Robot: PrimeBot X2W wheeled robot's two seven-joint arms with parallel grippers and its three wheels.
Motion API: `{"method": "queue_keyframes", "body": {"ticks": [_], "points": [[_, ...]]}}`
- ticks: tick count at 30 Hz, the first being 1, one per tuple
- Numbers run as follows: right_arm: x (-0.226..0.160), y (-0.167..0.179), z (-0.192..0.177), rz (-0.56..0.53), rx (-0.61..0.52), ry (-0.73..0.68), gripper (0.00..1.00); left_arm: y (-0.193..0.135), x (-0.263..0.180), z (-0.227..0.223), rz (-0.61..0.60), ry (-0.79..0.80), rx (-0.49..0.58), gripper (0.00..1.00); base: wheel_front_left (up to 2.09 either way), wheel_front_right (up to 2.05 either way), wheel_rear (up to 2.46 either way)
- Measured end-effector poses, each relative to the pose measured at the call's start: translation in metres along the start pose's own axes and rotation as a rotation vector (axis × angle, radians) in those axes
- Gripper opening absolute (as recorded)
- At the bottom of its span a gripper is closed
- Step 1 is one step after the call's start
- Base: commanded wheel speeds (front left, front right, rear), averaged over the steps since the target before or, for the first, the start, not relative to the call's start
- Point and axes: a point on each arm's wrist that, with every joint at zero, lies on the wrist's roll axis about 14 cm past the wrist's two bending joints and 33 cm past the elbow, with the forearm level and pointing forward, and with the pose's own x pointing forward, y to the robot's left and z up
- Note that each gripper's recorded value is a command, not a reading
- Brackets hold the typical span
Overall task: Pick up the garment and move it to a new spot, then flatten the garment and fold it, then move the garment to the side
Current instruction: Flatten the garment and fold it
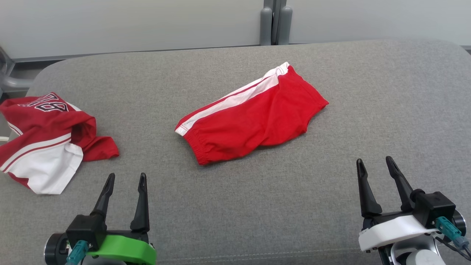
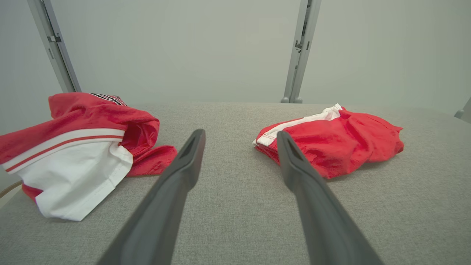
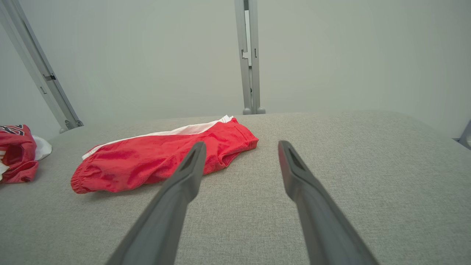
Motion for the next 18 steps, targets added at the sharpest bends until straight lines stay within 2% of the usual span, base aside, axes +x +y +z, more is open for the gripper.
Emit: {"method": "queue_keyframes", "body": {"ticks": [13,18], "points": [[0.005,0.005,-0.004,0.015,0.015,0.016,1.0,0.003,-0.002,-0.002,0.016,0.012,-0.004,1.0,0.0,0.0,0.0],[0.026,0.003,-0.004,0.022,0.022,0.018,1.0,0.005,0.006,-0.003,0.021,0.014,-0.011,1.0,0.0,0.0,0.0]]}}
